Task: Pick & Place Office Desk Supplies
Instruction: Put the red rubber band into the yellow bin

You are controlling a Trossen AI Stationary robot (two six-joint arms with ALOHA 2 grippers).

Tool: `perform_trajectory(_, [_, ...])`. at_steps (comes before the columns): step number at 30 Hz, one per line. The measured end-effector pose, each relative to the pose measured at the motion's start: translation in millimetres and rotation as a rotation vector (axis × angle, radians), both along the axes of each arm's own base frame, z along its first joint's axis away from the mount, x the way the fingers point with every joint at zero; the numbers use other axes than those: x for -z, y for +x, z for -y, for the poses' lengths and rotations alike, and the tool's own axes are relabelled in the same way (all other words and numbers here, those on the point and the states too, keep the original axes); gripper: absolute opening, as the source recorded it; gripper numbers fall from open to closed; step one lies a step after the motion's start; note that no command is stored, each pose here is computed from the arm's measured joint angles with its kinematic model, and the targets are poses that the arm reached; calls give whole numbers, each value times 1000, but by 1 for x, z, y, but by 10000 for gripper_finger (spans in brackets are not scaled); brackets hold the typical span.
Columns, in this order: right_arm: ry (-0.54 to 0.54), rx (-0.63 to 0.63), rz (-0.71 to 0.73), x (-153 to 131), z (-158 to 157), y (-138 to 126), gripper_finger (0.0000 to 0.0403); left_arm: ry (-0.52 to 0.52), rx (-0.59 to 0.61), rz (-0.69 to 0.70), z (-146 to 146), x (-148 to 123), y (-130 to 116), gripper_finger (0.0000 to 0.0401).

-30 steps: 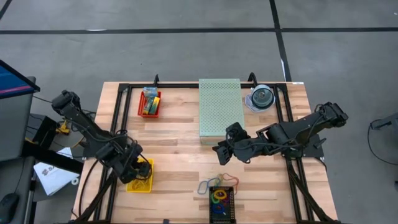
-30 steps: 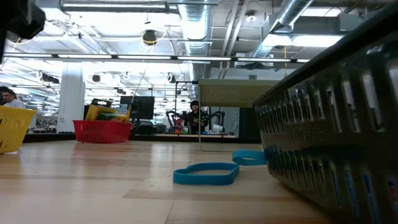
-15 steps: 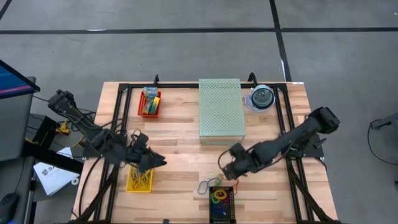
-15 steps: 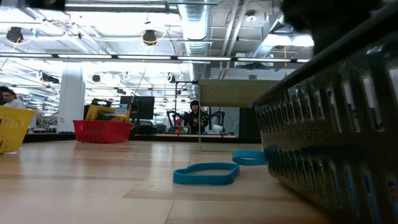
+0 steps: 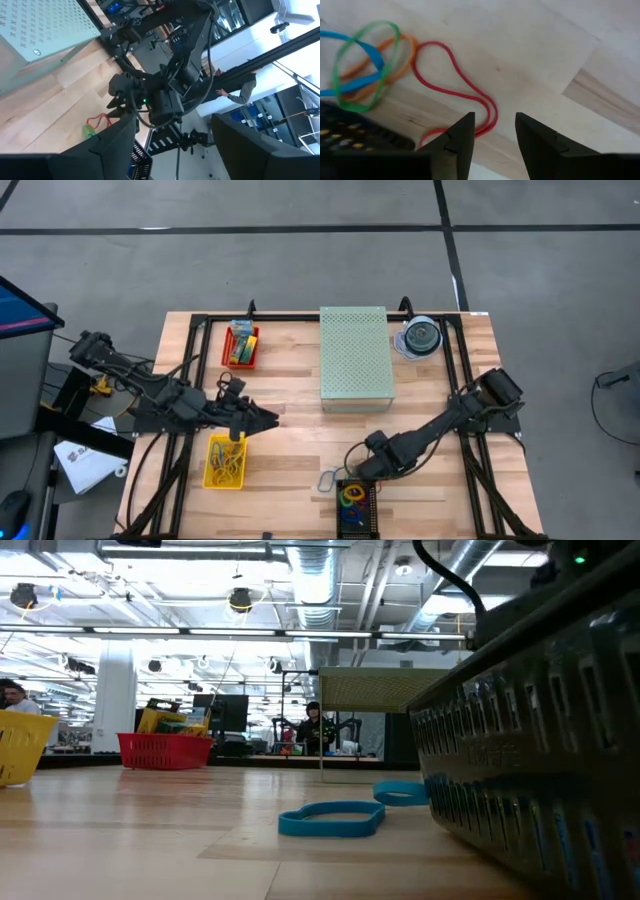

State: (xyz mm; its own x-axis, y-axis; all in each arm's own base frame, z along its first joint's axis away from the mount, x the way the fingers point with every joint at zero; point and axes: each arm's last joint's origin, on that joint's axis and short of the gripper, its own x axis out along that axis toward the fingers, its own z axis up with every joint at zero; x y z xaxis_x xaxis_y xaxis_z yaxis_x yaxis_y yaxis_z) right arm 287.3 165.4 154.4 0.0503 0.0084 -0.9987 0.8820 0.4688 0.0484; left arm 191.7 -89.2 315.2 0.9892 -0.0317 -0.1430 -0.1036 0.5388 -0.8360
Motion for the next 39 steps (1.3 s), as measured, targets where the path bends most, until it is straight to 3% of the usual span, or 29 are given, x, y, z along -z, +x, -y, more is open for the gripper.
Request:
perform_trajectory(10, [-3, -31, -65, 25, -9, 2, 134, -7, -17, 11, -4, -1, 2, 255])
perform_trajectory(17, [-14, -25, -65, 27, -6, 4, 129, -9, -22, 16, -5, -2, 3, 255])
perform_trajectory(21, [-11, -69, -67, 27, -3, 6, 92, -9, -22, 16, -5, -2, 3, 255])
perform_trajectory(26, [-20, -93, -36, 27, -3, 8, 19, -10, -22, 18, -5, -2, 3, 255])
perform_trajectory(31, [-39, -87, -45, 27, -2, 7, 5, -10, -22, 29, -5, -3, 3, 255])
perform_trajectory(36, [-169, -83, -86, 14, 10, -6, 1, 8, -19, 33, -5, -3, 3, 255])
perform_trajectory(39, [-226, -25, -23, -15, 20, -11, 1, 15, -18, 33, -5, -3, 3, 255])
